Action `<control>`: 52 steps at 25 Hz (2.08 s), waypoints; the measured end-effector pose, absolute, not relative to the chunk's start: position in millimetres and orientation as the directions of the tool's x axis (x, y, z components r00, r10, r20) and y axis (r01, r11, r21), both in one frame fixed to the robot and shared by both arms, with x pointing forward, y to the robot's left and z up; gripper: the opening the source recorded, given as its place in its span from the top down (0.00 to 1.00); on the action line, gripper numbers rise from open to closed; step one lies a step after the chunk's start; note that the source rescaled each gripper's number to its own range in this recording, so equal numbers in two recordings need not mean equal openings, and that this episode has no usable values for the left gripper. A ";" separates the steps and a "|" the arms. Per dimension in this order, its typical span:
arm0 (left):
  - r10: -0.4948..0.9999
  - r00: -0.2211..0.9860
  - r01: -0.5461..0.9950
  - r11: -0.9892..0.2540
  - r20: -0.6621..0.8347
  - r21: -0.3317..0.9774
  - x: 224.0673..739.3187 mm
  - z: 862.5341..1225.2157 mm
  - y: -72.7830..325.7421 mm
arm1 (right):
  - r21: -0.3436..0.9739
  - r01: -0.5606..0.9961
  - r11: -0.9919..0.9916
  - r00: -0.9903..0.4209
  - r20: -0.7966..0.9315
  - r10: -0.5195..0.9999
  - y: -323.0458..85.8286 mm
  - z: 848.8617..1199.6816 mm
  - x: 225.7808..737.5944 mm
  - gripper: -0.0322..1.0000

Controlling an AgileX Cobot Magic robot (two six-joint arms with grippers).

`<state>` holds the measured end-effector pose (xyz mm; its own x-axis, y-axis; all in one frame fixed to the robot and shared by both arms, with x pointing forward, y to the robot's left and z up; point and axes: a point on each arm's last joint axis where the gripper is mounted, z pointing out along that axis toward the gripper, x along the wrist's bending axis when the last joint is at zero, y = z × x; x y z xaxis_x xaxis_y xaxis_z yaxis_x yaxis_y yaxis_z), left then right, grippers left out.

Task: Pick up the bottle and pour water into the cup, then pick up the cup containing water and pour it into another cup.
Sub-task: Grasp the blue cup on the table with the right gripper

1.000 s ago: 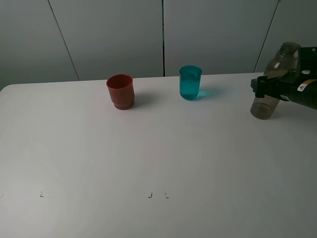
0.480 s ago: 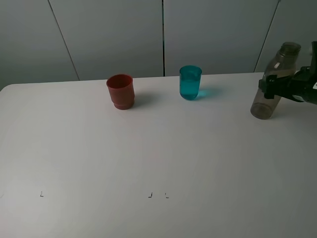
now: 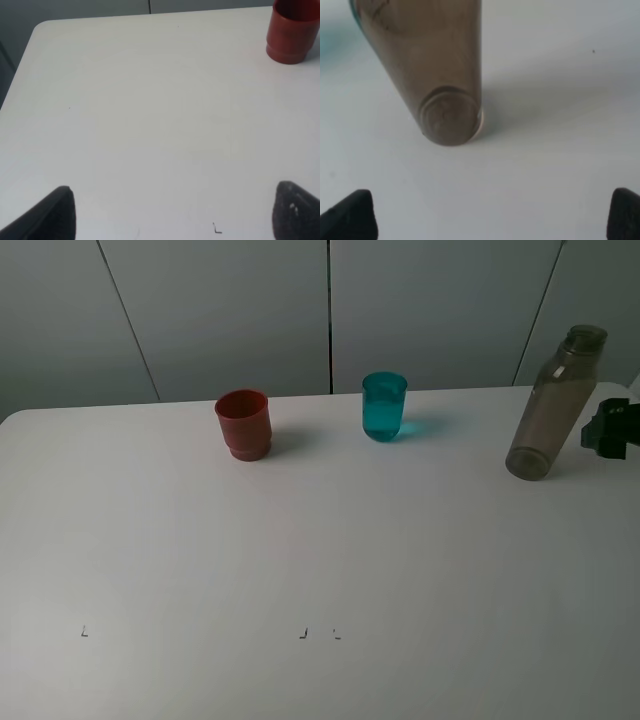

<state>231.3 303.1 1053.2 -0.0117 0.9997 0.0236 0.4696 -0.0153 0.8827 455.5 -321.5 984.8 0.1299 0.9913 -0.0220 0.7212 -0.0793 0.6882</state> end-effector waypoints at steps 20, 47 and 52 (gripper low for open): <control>1.000 -0.012 0.470 -0.015 0.024 0.883 231.3 1053.2 303.1 | 0.745 0.637 0.199 -0.400 0.098 0.911 -189.6 985.7 438.6 0.02; 1.000 -0.012 0.470 -0.015 0.024 0.883 231.3 1053.2 303.1 | 0.817 0.570 0.091 -0.334 0.129 0.934 -136.6 920.4 526.2 0.02; 1.000 -0.012 0.470 -0.015 0.024 0.883 231.3 1053.2 303.1 | 0.823 0.566 0.050 -0.284 0.138 0.949 -136.9 905.7 533.2 0.02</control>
